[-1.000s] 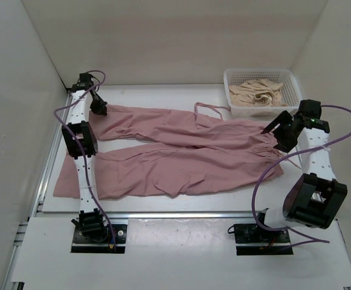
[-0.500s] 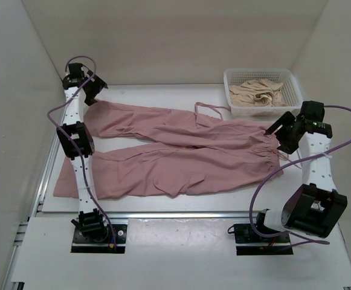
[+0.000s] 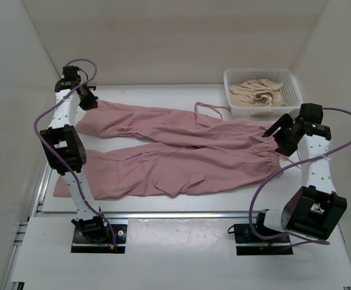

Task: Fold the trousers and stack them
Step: Flatten the trousers out

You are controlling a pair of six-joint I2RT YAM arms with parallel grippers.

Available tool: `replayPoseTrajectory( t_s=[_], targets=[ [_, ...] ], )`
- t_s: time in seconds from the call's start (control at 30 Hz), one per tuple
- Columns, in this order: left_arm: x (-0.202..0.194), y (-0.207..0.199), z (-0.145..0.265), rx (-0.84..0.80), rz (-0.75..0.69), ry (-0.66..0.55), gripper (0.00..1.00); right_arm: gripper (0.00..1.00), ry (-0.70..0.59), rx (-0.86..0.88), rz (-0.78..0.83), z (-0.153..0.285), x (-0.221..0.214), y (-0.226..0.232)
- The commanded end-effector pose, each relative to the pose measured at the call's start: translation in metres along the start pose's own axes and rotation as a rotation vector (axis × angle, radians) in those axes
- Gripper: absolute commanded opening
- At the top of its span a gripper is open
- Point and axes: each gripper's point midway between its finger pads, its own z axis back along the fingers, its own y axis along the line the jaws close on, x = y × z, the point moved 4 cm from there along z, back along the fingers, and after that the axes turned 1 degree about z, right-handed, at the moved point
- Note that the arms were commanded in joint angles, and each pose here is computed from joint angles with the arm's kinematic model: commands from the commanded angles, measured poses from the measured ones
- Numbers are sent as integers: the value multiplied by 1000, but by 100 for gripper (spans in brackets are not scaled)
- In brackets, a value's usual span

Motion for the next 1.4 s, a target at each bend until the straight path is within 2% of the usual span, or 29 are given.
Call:
replayPoseTrajectory(
  t_s=[0.0,0.13,0.23,0.3,0.33,0.37,0.43,0.47,0.5,0.53,0.6,0.77,0.83,0.87,0.9,0.93,1.0,1.03,1.07,1.1,1.13,1.17,1.2,1.23,1.27,1.3,1.37],
  targets=[
    [-42,13,-25,76,-63,123,10,79,-20,45,27,9,2,8],
    [-63,26,-69,140,-71,198,10,79,-23,58,29,11,1,10],
    [-63,16,-85,141,-89,203,10,79,-16,53,27,12,0,9],
    [-75,24,-103,176,-99,266,10,80,-16,53,27,12,0,9],
    [-62,12,-103,161,-108,232,15,80,-8,49,25,12,-2,8],
    [-71,18,-119,181,-108,265,22,80,-8,49,25,12,-2,8],
    [-56,5,-124,147,-106,238,41,80,-3,36,23,9,-2,6],
    [-67,10,-143,149,-103,277,46,80,-3,35,23,9,-2,6],
    [-63,9,-147,129,-92,278,56,80,-2,35,22,8,0,7],
    [-50,-7,-145,61,-64,243,60,80,-10,39,24,10,3,9],
    [-44,-12,-150,14,-29,228,64,81,-11,40,25,12,4,10],
    [4,-41,-117,-116,27,94,69,81,-17,17,32,16,6,8],
    [30,-59,-77,-169,17,12,76,81,-33,26,36,21,6,10],
    [34,-60,-68,-161,16,-4,84,81,-28,23,35,21,1,7],
    [49,-69,-34,-185,0,-60,89,81,-19,18,33,19,-2,5],
    [55,-71,-20,-191,-12,-88,90,81,-11,25,32,22,-7,4],
    [55,-66,-3,-159,-39,-103,92,82,-8,24,32,23,-15,0],
    [61,-70,22,-175,-51,-132,92,83,22,7,25,17,-26,-8],
    [60,-67,30,-162,-49,-137,92,83,27,4,24,17,-32,-12],
    [50,-52,25,-117,-51,-103,92,85,51,-9,9,15,-40,-16],
    [49,-52,43,-123,-63,-115,92,85,72,-8,5,13,-48,-20],
    [42,-48,45,-113,-62,-97,89,86,112,-32,-30,8,-63,-29],
    [21,-34,35,-72,-69,-28,86,86,148,-36,-50,6,-74,-33],
    [16,-30,46,-69,-84,-24,83,86,174,-37,-69,3,-83,-36],
    [4,-24,47,-57,-82,17,71,86,185,-47,-106,1,-91,-39],
    [-23,-7,37,-14,-85,95,65,86,232,-79,-134,-6,-107,-50],
    [-44,4,53,7,-63,130,58,86,250,-83,-174,-7,-118,-54]
  ],
)
